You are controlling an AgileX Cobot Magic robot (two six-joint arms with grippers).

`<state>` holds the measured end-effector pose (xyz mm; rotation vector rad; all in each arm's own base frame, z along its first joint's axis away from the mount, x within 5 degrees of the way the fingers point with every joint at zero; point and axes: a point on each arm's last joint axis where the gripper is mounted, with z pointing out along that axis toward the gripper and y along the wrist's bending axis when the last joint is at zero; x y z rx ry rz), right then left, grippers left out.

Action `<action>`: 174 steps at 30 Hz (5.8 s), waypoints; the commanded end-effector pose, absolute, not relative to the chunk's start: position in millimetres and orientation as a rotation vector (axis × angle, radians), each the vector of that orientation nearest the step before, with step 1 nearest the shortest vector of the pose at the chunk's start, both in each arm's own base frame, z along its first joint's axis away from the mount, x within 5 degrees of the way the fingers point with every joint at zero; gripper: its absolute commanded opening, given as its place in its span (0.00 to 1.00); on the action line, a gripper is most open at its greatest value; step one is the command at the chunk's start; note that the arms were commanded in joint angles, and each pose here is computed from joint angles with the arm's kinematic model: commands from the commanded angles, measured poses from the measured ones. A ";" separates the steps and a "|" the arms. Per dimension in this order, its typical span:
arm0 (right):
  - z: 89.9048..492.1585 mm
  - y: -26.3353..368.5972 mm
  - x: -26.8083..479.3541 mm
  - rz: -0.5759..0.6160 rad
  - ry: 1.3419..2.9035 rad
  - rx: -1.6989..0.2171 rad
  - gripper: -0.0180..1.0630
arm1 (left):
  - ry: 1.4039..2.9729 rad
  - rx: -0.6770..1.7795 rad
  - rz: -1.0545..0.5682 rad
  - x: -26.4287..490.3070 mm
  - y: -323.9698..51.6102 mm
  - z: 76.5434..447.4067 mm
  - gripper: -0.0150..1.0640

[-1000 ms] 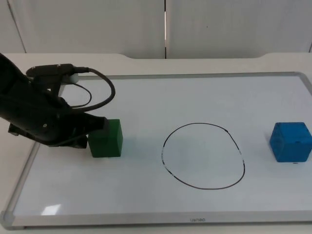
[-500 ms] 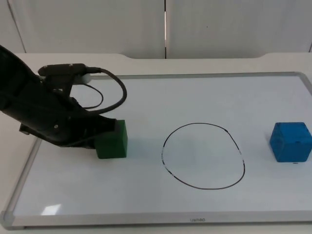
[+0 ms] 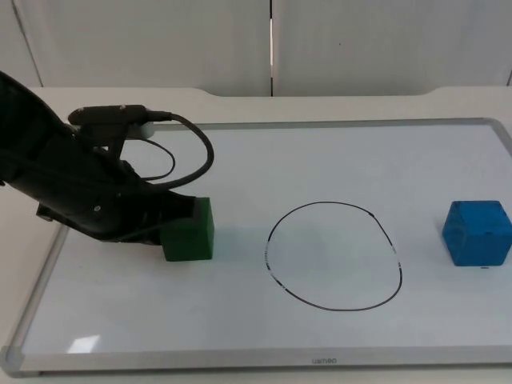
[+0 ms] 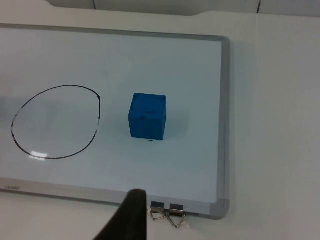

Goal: Push the two cubes into the marked area.

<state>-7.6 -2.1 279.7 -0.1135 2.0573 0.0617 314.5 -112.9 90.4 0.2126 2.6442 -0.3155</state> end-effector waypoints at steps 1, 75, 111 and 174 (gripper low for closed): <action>279.9 -2.5 -7.2 0.052 2.045 -0.109 0.99 | 2.643 0.210 -0.337 314.1 -118.7 91.5 0.01; 279.9 -2.5 -7.2 0.053 2.045 -0.109 0.99 | 2.643 0.280 -0.464 311.3 -159.7 90.6 0.01; 279.9 -2.3 -7.2 0.054 2.045 -0.111 0.99 | 2.640 0.301 -0.531 303.4 -181.5 93.6 0.01; 279.9 -2.4 -7.2 0.048 2.044 -0.117 0.99 | 2.608 0.357 -0.545 306.2 -206.4 92.0 0.01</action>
